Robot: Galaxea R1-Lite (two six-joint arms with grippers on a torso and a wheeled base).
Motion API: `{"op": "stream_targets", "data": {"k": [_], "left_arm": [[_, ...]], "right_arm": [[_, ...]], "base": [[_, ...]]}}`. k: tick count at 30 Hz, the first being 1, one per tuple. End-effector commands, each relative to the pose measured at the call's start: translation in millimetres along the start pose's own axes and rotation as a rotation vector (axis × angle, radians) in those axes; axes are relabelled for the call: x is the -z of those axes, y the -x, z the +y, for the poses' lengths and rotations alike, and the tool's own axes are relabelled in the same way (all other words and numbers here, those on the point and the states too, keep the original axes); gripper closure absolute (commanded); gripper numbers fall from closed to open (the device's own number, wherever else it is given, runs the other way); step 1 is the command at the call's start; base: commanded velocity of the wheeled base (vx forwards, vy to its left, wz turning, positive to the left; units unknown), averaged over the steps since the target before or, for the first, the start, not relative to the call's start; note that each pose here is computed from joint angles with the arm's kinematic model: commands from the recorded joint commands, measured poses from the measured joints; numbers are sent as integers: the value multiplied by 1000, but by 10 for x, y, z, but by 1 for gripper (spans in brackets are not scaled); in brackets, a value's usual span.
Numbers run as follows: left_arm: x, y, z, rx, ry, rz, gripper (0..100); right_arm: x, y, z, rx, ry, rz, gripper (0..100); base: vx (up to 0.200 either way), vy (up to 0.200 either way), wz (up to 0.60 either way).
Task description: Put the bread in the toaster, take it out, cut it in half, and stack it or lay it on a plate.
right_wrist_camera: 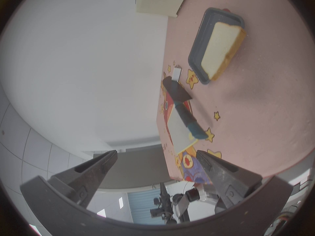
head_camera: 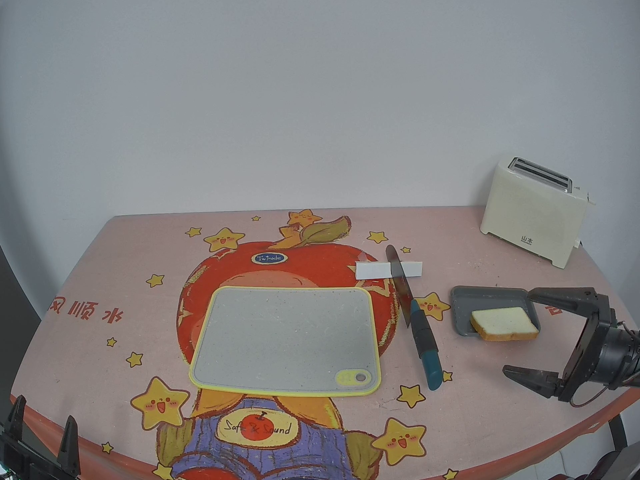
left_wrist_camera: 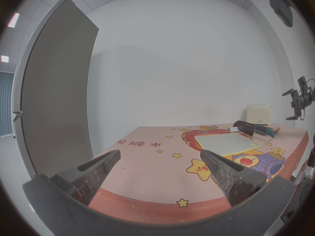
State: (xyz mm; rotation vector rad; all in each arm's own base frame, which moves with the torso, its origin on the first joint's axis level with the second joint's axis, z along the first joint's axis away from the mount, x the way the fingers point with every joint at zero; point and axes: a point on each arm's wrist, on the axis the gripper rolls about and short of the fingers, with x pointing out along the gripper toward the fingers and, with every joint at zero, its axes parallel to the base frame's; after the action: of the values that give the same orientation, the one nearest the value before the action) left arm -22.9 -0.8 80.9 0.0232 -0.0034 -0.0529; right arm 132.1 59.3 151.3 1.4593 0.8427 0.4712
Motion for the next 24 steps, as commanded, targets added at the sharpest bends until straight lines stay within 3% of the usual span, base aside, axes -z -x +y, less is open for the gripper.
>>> {"op": "stream_targets", "data": {"k": [1, 5, 8, 12, 24], "left_arm": [[51, -6, -1, 1, 1, 9, 0], [51, -6, -1, -1, 1, 9, 0], [51, -6, -1, -1, 1, 9, 0], [51, -6, -1, -1, 1, 9, 0], [51, -6, -1, 1, 1, 9, 0]], "right_arm": [[-45, -82, -241, 93, -49, -55, 0], [-8, 5, -364, 90, -50, -71, 0], [-36, 12, -360, 77, -49, -91, 0], [-129, -64, -410, 118, -76, -119, 0], [-364, -195, -563, 121, -106, -197, 0]], "base": [[0, 0, 0], [0, 0, 0], [0, 0, 0], [0, 0, 0], [0, 0, 0]]}}
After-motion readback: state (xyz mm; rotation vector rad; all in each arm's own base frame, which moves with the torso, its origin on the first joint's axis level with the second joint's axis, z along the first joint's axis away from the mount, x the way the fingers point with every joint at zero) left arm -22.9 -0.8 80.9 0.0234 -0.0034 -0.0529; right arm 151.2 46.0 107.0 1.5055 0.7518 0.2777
